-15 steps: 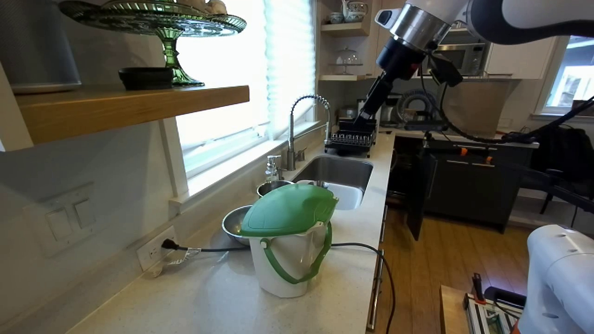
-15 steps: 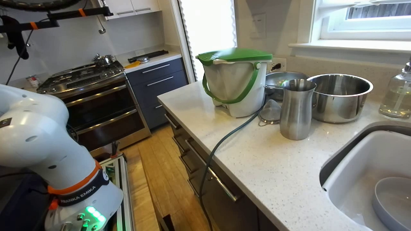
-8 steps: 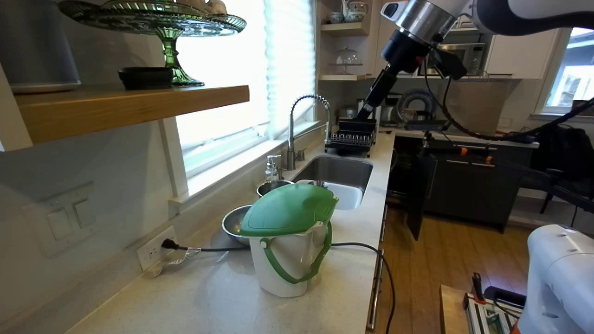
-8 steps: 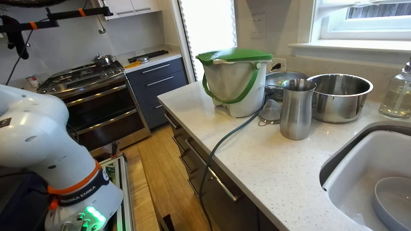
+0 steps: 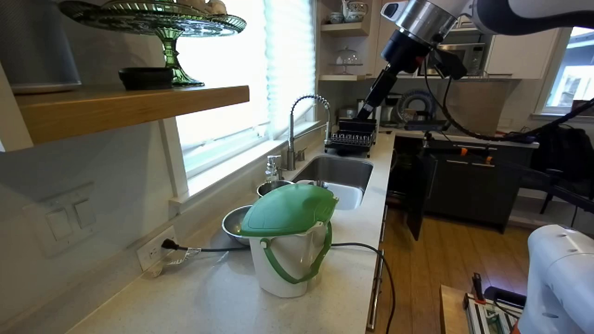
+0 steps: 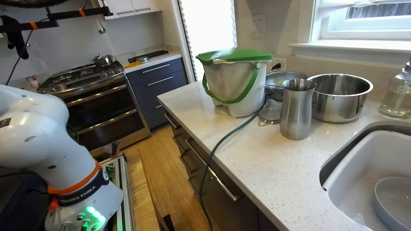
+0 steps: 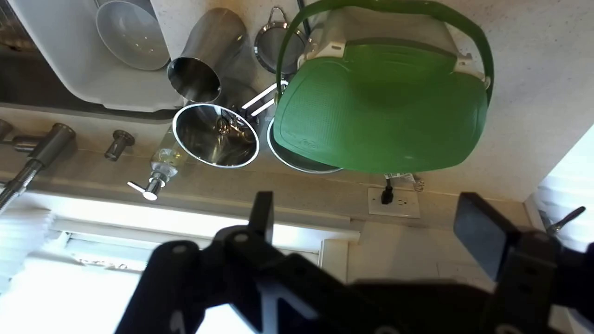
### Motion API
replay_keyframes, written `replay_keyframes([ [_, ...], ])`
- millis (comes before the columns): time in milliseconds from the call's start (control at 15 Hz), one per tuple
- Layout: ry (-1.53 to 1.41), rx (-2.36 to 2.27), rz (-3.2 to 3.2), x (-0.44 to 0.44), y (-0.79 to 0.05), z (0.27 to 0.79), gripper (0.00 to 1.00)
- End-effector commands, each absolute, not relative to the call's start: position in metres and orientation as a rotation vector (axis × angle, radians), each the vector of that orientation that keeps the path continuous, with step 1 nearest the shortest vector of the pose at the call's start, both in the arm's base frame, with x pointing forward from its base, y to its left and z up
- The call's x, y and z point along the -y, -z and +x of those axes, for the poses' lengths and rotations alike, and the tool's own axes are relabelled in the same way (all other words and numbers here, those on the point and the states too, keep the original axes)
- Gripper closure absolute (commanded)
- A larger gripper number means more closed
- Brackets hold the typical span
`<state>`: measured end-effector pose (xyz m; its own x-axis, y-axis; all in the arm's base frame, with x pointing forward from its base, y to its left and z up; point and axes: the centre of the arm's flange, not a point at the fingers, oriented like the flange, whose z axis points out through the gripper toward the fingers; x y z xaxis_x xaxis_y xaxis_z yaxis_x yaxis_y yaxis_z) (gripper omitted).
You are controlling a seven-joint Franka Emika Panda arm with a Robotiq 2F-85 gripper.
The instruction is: Move the bin to the right
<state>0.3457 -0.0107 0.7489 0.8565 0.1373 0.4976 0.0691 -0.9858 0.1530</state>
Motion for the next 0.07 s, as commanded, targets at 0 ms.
replay_keyframes([
  [0, -0.792, -0.162, 2.901, 0.0107, -0.7489, 0.3457, 0.00],
])
